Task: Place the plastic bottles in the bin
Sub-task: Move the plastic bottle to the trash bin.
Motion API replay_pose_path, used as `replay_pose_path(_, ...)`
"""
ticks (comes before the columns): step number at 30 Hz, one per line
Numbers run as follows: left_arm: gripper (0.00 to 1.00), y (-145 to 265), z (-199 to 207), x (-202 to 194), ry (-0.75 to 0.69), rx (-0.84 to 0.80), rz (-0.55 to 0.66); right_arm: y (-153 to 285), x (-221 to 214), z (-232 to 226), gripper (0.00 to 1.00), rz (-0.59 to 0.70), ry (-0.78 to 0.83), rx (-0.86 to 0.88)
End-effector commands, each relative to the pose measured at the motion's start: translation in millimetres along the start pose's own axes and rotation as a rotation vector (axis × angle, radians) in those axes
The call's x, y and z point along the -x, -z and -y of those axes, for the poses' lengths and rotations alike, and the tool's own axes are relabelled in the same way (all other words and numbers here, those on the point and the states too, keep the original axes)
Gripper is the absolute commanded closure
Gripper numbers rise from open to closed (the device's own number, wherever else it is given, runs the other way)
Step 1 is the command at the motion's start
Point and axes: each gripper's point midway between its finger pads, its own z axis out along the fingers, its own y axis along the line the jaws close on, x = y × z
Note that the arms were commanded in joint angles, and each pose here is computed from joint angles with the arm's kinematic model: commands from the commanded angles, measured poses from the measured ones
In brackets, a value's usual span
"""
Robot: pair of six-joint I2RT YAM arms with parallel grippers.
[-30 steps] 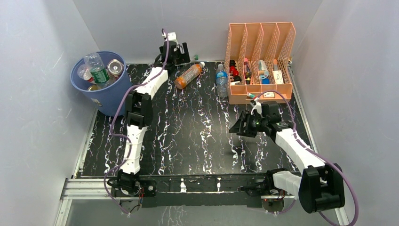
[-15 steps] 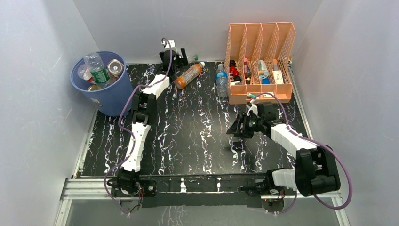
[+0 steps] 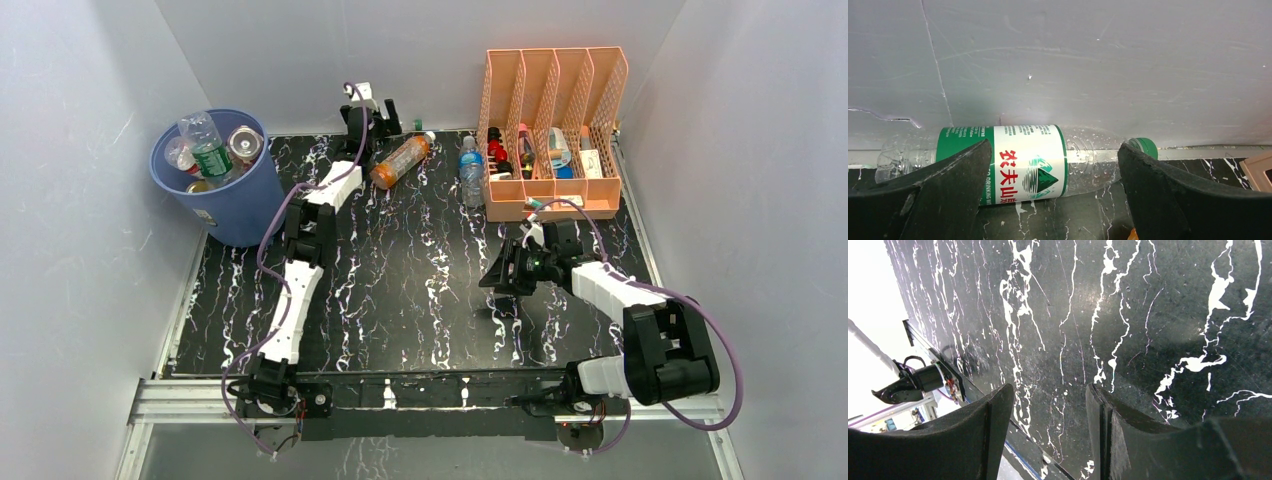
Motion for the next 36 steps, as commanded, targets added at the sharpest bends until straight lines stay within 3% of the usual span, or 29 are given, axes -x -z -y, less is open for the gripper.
replay_pose_path(1, 0.04, 5.4, 6.1, 7.6, -0.01, -0.033, -0.042, -1.9, 3.9, -11.6, 0.33, 0.015, 0.045, 0.054)
replay_pose_path(9, 0.09, 52.4, 26.8, -27.0, -0.005, -0.068, -0.202, 11.6, -0.9, -25.0, 0.33, 0.047, 0.088, 0.071)
replay_pose_path(10, 0.09, 61.1, 35.5, -31.6, -0.013, -0.087, -0.221, 13.8, 0.5, -17.4, 0.33, 0.062, 0.343, 0.067)
replay_pose_path(11, 0.1, 71.7, 46.2, -37.1, -0.03, -0.107, -0.247, 17.0, -2.9, -28.9, 0.33, 0.058, 0.094, 0.074)
replay_pose_path(12, 0.11, 83.2, 54.3, -41.1, -0.052, -0.112, -0.27, 19.8, -4.4, -31.7, 0.33, 0.062, 0.066, 0.076)
replay_pose_path(17, 0.11, 165.9, 79.9, -23.2, -0.067, -0.14, -0.303, 31.6, -10.8, -37.9, 0.33, 0.09, 0.072, 0.085)
replay_pose_path(20, 0.11, 189.9, 85.4, 17.8, -0.055, -0.141, -0.262, 35.4, -13.8, -39.8, 0.33, 0.098, 0.071, 0.088)
replay_pose_path(23, 0.1, 177.8, 88.4, 47.7, -0.093, -0.127, -0.223, 38.0, -13.3, -41.9, 0.33, 0.105, 0.075, 0.088)
replay_pose_path(27, 0.07, 126.0, 77.3, 55.7, -0.138, -0.057, -0.21, 36.5, -10.6, -42.2, 0.33, 0.107, 0.076, 0.087)
replay_pose_path(31, 0.06, 65.7, 29.6, 49.6, -0.043, 0.024, -0.219, 29.0, -11.1, -35.0, 0.33, 0.093, 0.066, 0.074)
replay_pose_path(35, 0.04, 31.1, -13.6, 51.4, -0.026, 0.047, -0.105, 19.4, -14.0, -24.3, 0.3, 0.067, 0.053, 0.052)
replay_pose_path(36, 0.03, 24.3, -28.9, 47.9, -0.021, 0.046, -0.083, 16.2, -14.2, -22.1, 0.35, 0.063, 0.051, 0.054)
